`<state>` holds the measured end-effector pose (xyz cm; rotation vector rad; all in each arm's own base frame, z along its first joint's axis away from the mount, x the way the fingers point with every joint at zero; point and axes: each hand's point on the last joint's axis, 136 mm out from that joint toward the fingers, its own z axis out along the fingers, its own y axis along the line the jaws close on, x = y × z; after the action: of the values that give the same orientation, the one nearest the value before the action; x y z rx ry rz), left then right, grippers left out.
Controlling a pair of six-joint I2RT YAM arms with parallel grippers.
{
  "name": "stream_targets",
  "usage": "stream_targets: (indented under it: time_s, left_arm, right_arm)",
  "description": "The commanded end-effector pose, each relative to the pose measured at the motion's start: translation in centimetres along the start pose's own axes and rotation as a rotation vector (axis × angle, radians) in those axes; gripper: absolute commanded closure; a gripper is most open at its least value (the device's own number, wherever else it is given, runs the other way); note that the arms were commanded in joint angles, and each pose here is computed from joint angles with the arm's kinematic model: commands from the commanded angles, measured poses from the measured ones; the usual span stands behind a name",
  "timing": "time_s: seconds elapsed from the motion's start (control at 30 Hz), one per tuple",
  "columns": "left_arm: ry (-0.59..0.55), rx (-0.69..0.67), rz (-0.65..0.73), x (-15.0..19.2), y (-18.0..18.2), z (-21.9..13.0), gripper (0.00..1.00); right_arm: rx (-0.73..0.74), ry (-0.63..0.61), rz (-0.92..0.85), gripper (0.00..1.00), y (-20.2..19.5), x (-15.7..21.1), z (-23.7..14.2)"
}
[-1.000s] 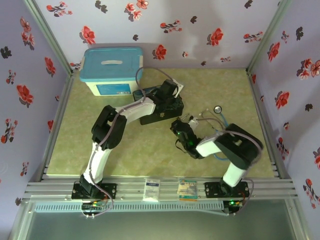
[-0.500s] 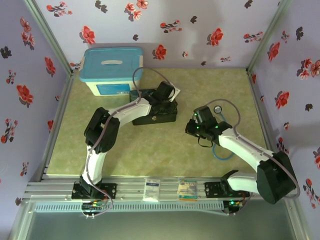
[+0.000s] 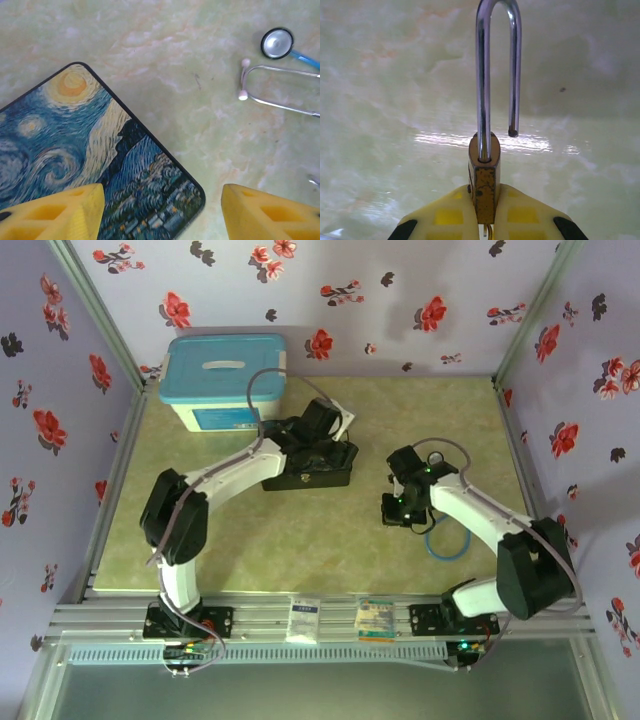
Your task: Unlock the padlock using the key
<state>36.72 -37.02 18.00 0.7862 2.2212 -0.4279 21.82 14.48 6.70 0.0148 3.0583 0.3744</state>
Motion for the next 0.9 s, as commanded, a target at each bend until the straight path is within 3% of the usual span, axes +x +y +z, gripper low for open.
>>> stream_targets:
  time_s: [0.0,0.4,0.5,0.63,0.87]
  left_arm:
    - [-0.056,0.031,-0.104,-0.3,-0.6,-2.9,0.35]
    - [-0.034,0.088,-0.138,5.2,-3.1,-6.4,0.34]
    - [-0.01,0.087,-0.139,6.3,-3.2,-6.2,0.34]
    - [0.004,0.085,-0.142,7.1,-3.2,-6.0,0.34]
    - [0.005,0.088,-0.137,7.2,-3.4,-5.9,0.33]
  right_arm:
    - [0.056,0.046,-0.049,1.0,-0.9,0.3,0.4]
    - [0.162,0.136,-0.085,0.97,-2.6,0.6,2.7]
    - [0.178,0.148,-0.093,0.84,-2.7,0.6,2.9]
    - [0.205,0.15,-0.101,0.74,-3.1,0.4,2.8]
    - [0.251,0.101,-0.117,0.63,-3.3,-1.1,2.3]
